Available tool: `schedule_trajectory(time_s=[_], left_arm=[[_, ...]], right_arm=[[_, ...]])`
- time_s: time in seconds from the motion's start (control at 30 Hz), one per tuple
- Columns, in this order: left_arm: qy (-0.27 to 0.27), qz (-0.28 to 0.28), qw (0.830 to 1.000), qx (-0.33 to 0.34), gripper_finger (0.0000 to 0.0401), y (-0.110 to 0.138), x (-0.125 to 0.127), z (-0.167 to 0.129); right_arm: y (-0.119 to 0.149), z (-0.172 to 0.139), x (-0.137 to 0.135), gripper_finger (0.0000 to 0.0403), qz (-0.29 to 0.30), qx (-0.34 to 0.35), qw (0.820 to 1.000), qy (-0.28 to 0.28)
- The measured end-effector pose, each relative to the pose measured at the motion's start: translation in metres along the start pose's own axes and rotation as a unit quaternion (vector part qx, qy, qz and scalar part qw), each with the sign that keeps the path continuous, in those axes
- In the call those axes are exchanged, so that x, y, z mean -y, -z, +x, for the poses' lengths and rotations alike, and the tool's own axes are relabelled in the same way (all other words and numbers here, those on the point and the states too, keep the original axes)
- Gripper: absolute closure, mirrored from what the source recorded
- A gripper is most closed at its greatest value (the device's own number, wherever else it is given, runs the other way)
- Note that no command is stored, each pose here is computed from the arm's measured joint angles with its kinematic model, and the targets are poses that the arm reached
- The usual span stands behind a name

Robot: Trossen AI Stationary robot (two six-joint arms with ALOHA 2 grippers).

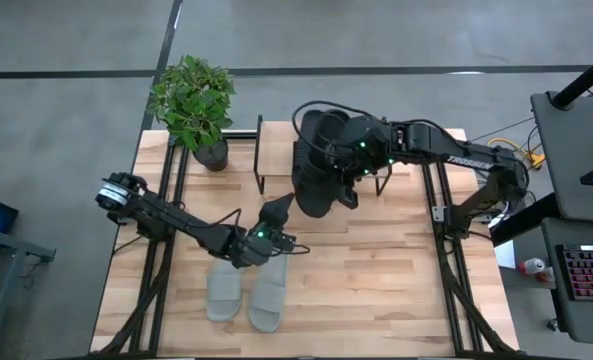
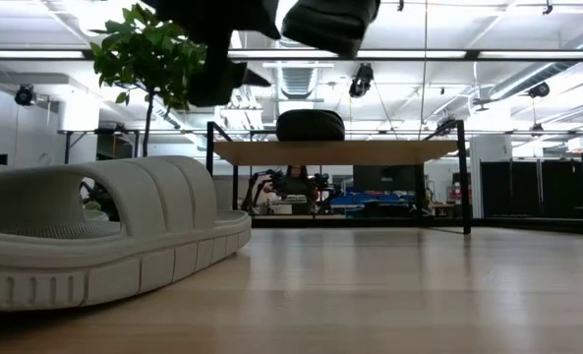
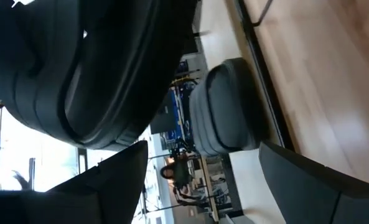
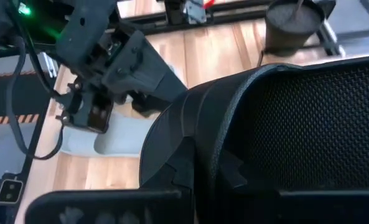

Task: Pick and place slides into the shelf
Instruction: Put the black slide on the shelf

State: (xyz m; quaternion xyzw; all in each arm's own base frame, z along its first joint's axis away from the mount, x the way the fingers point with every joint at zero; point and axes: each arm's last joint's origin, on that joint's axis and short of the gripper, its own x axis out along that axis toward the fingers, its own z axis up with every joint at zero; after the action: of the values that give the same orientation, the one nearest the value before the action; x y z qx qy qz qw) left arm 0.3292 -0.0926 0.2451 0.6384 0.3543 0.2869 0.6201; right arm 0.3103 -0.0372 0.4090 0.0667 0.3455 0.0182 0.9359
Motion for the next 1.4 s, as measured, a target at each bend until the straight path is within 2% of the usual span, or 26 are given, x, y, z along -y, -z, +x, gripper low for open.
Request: schedule_trajectory(time_s=[0.2, 0.37, 0.5, 0.6, 0.83, 0.93, 1.07, 1.4], left_arm=[[-0.008, -0.019, 1.000, 0.003, 0.0111, -0.002, -0.009, 0.000], [-0.009, -0.014, 1.000, 0.008, 0.0111, -0.001, -0.011, 0.000], [-0.009, -0.013, 1.000, 0.015, 0.0111, -0.001, -0.013, -0.001], [-0.012, -0.003, 1.000, 0.019, 0.0111, 0.001, -0.020, -0.001], [-0.030, -0.018, 0.999, 0.015, 0.0111, 0.010, -0.057, 0.005], [-0.038, -0.024, 0.999, 0.015, 0.0111, 0.017, -0.072, 0.010], [-0.046, -0.013, 0.999, 0.007, 0.0111, 0.025, -0.086, 0.019], [-0.139, 0.033, 0.990, 0.012, 0.0111, 0.041, -0.110, 0.043]], right_arm=[[-0.013, -0.006, 0.001, 0.0390, -0.012, -0.002, 1.000, 0.001], [-0.019, -0.012, 0.005, 0.0390, -0.015, -0.001, 1.000, 0.008], [-0.020, -0.021, 0.015, 0.0390, -0.009, 0.001, 0.999, 0.051], [-0.020, -0.024, 0.024, 0.0390, -0.001, 0.001, 0.998, 0.063], [-0.021, -0.032, 0.041, 0.0390, 0.007, 0.010, 0.998, 0.069], [-0.027, -0.043, 0.047, 0.0390, 0.011, 0.032, 0.998, 0.046], [-0.035, -0.060, 0.051, 0.0390, 0.010, 0.063, 0.997, 0.046], [-0.048, -0.095, 0.051, 0.0390, 0.004, 0.120, 0.992, 0.025]])
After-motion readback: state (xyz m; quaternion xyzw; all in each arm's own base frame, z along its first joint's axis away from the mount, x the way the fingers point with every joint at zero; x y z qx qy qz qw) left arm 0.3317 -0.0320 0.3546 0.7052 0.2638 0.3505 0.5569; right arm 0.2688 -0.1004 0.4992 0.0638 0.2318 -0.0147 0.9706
